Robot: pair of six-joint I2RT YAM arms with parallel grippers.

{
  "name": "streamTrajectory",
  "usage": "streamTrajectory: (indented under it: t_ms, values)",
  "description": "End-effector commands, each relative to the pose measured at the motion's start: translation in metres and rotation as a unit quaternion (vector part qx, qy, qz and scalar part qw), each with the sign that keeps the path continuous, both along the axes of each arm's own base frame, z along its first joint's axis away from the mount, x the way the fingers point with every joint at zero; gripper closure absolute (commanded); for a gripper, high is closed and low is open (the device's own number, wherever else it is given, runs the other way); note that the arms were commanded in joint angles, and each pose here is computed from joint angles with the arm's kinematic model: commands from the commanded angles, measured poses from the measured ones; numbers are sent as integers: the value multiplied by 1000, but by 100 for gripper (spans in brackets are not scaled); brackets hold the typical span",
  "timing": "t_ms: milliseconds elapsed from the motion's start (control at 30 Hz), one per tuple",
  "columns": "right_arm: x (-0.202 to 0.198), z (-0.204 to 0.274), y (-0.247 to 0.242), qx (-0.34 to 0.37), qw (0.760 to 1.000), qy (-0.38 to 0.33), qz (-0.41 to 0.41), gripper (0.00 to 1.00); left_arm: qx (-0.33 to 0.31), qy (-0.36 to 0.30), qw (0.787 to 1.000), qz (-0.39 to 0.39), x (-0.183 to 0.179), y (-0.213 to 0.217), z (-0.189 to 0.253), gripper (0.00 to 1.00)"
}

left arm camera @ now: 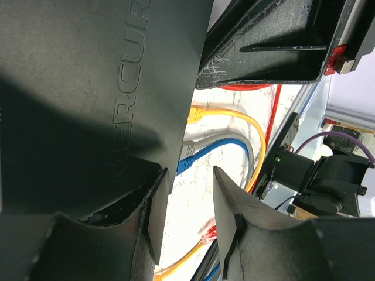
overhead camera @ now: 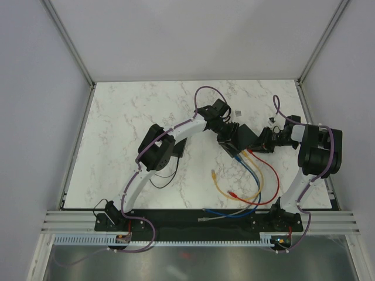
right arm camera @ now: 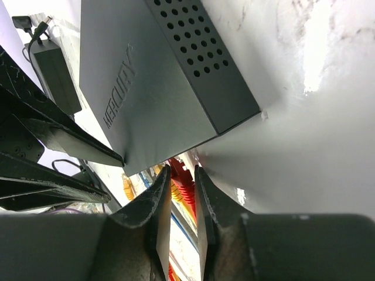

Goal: Pull the plug from the switch port

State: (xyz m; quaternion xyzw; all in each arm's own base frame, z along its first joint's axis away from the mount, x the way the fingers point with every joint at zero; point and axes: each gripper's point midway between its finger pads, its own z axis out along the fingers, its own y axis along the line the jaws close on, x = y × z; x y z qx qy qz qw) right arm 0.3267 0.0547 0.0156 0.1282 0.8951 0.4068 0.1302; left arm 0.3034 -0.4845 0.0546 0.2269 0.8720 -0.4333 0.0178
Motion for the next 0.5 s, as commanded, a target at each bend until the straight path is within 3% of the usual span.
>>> streamTrajectory:
  t_ms: [0,133,467]
  values:
    - [4,-21,-7,-36,999,13,-2,84,16,14,1000,9,2,1,-15,56]
    - [-3,-25,-6,-37,999,34,-15,100,15,25,999,12,0,-1,-17,56]
    - [-23,-42,-21,-105,991,81,-9,100,18,49,998,19,-1,-4,-25,57]
